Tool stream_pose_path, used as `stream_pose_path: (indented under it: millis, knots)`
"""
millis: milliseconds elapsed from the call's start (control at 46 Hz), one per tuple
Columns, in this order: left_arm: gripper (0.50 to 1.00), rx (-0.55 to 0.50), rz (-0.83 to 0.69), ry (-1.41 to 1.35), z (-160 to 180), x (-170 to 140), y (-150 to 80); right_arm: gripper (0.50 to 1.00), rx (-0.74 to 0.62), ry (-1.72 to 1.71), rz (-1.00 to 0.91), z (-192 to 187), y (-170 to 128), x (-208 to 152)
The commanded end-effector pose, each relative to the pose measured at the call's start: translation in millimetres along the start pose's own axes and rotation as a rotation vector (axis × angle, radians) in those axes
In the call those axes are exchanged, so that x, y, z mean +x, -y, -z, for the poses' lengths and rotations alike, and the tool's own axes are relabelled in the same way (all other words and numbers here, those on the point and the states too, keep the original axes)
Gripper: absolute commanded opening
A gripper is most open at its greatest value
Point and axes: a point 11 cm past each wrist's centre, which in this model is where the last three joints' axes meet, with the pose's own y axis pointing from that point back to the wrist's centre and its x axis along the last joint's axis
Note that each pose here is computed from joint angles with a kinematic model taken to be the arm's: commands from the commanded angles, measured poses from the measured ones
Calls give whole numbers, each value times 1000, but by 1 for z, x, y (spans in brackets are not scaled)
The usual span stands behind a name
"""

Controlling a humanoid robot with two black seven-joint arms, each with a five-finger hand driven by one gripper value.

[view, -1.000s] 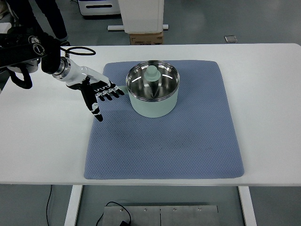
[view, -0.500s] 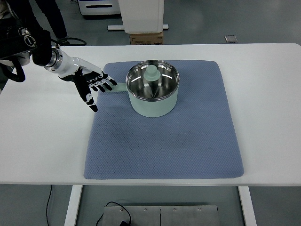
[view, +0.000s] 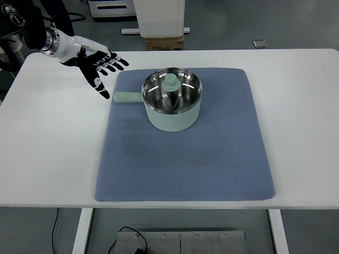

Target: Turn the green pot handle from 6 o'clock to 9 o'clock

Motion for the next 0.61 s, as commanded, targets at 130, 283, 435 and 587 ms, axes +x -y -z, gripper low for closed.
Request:
stream_pose_path:
  millis: [130, 283, 435, 587]
  knots:
    - [1000, -158, -82, -316, 14, 23, 3, 1000, 0, 0, 1, 0, 0, 0]
    - [1000, -286, -165, -522, 23, 46, -2, 1000, 0, 0, 1, 0, 0, 0]
    - [1000, -396, -252, -707, 41, 63, -6, 1000, 0, 0, 1, 0, 0, 0]
    - [1000, -524, -272, -893, 61, 62, -4, 1000, 0, 0, 1, 0, 0, 0]
